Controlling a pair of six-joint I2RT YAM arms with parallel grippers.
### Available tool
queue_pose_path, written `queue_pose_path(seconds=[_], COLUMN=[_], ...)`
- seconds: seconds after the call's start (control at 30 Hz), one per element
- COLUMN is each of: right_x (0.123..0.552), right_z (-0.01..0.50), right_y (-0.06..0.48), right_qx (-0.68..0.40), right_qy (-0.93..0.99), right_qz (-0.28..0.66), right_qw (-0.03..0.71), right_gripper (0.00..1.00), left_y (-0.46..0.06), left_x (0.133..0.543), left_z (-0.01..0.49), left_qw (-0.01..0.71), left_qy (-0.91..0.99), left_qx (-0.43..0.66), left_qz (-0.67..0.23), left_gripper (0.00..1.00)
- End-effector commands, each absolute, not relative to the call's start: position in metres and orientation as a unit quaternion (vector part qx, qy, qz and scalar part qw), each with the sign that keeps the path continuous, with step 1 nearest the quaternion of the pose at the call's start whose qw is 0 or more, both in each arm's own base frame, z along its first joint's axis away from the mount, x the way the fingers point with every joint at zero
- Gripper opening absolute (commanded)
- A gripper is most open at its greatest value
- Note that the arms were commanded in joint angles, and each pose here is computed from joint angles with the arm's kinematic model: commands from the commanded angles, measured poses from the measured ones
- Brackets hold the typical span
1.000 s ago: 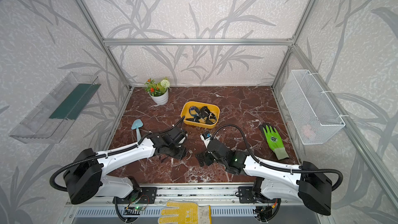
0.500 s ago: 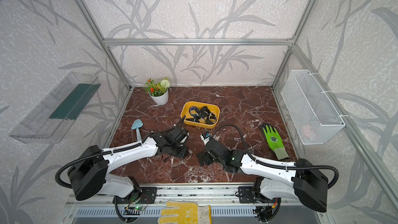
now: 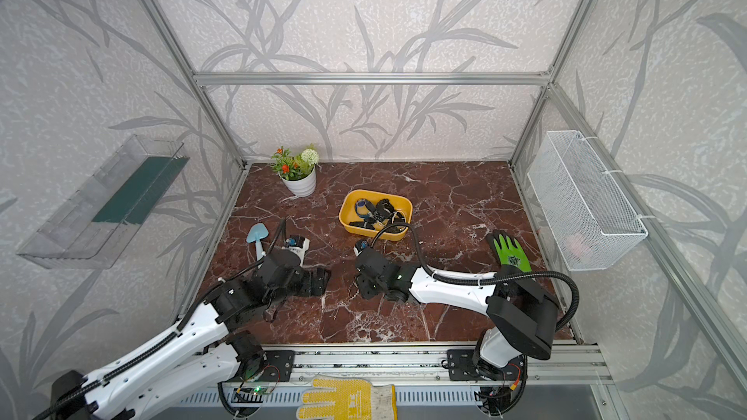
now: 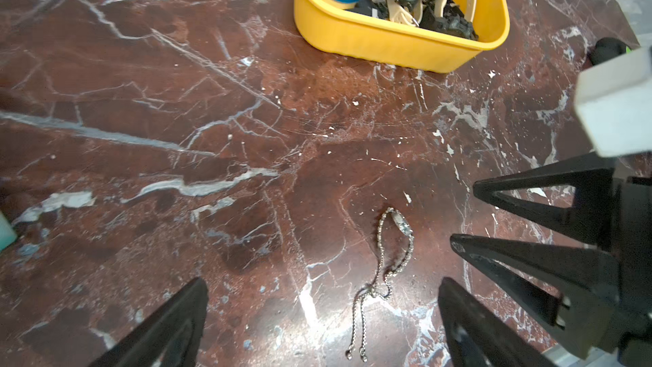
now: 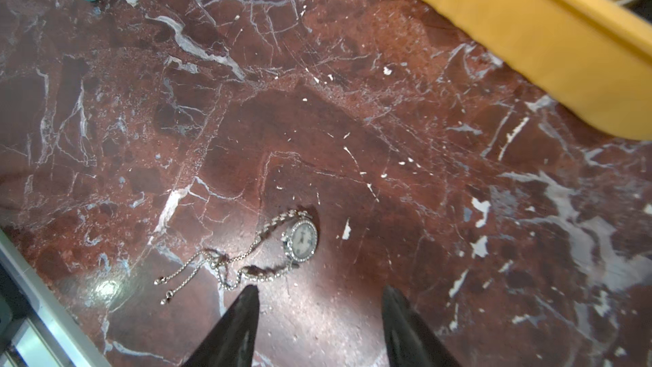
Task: Put the watch into the storage box
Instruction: Pick up the watch at the center of the board.
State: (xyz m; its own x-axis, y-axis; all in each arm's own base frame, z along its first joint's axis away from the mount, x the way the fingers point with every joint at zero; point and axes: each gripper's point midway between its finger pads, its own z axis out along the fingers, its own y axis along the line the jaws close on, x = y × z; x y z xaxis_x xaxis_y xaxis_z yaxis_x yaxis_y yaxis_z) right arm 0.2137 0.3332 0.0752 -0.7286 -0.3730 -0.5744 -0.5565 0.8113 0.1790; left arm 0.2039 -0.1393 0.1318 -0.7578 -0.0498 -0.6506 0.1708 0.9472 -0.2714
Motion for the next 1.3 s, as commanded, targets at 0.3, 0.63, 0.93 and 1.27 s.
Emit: queue_pose_path(seconds=[0.3, 0.63, 0.93, 1.27], right_x=[0.199, 0.203, 0.21, 0.218], right_z=[0.042, 0.027, 0.018, 0.018], right_y=[0.35, 0.351, 0.356, 0.364], right_qx=[-0.296, -0.296, -0.307, -0.311], right_qy=[0.927, 0.935, 0.933, 0.931], right_qz=[0.133, 0.087, 0.066, 0.06], right_qw=[0.19, 0.174, 0.175, 0.181], right_gripper=[0.49, 0.38, 0.32, 0.12], left_y=[-0.12, -0.122, -0.123, -0.124], left_x=[0.176, 0.176, 0.176, 0.176], left_z=[0.118, 0.118, 0.117, 0.116], left_qw=[0.343, 0.34, 0.338, 0.337], left_qy=[0.918, 0.918, 0.919, 0.919], left_qx=[-0.015, -0.014, -0.012, -0.01], left_qz=[-0.197, -0.203, -0.203, -0.203], left_gripper=[0.98, 0.98, 0.98, 0.98])
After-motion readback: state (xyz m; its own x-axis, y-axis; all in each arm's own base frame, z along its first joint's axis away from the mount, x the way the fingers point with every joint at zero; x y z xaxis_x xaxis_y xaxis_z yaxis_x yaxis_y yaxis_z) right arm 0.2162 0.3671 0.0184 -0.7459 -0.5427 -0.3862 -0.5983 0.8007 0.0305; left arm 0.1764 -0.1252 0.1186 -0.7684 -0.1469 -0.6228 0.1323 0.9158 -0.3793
